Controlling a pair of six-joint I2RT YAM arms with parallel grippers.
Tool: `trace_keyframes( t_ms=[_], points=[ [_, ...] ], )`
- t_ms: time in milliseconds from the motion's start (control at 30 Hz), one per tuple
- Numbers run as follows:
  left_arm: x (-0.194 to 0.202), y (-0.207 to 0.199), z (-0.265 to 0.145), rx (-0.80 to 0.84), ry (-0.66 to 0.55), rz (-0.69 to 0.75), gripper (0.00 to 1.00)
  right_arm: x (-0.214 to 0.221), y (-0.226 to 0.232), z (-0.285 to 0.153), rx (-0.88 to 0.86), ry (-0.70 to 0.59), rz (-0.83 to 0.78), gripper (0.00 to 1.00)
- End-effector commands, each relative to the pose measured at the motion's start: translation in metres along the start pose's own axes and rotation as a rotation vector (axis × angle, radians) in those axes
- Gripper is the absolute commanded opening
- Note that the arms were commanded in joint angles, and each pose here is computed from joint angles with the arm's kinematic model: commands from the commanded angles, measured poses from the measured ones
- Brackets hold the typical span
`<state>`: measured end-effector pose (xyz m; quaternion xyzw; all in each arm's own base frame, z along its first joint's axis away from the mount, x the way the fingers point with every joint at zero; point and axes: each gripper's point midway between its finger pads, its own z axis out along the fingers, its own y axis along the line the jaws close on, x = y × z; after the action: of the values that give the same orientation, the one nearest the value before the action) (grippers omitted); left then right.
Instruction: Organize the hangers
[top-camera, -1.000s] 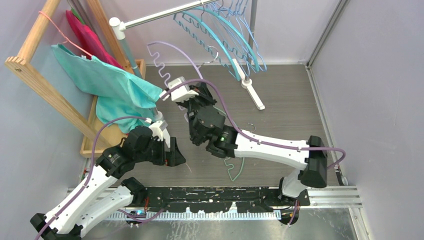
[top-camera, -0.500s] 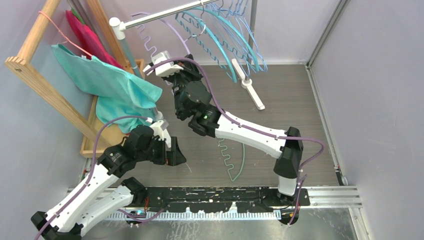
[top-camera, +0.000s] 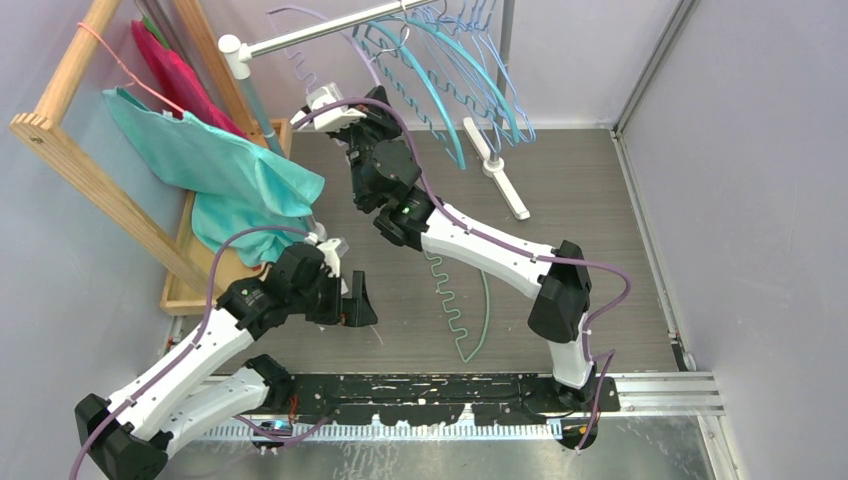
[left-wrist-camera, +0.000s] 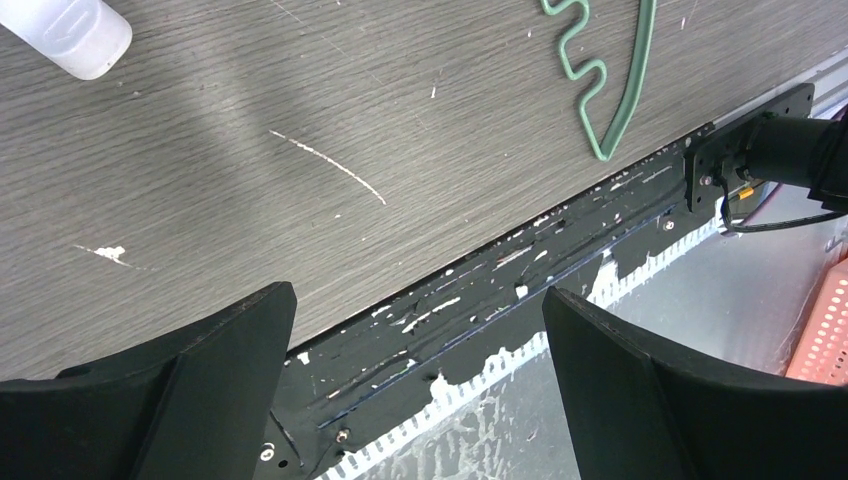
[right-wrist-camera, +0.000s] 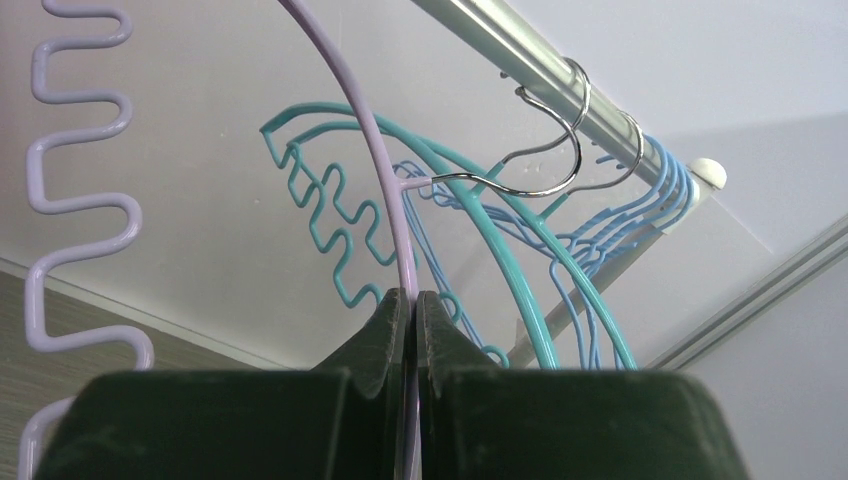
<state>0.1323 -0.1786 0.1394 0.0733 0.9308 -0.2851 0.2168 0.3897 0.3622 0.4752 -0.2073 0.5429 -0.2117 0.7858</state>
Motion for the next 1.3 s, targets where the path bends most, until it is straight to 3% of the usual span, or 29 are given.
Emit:
trace_keyframes(
  t_ms=[0, 233, 700, 1267],
  points=[
    [-0.020, -0.012, 0.000, 0.036, -0.058, 0.046, 0.98, -0.050, -0.048, 0.002, 0.088, -0.146, 0.147, 0.01],
    [-0.023, -0.013, 0.002, 0.040, -0.067, 0.046, 0.98, -0.061, -0.045, 0.008, 0.082, -0.174, 0.143, 0.01],
    [-0.018, -0.011, 0.003, 0.044, -0.065, 0.034, 0.98, -0.037, -0.044, -0.017, 0.045, -0.116, 0.163, 0.01],
    [-0.015, -0.007, 0.000, 0.033, -0.074, 0.022, 0.98, -0.069, -0.064, -0.062, 0.056, -0.160, 0.154, 0.01]
  ],
)
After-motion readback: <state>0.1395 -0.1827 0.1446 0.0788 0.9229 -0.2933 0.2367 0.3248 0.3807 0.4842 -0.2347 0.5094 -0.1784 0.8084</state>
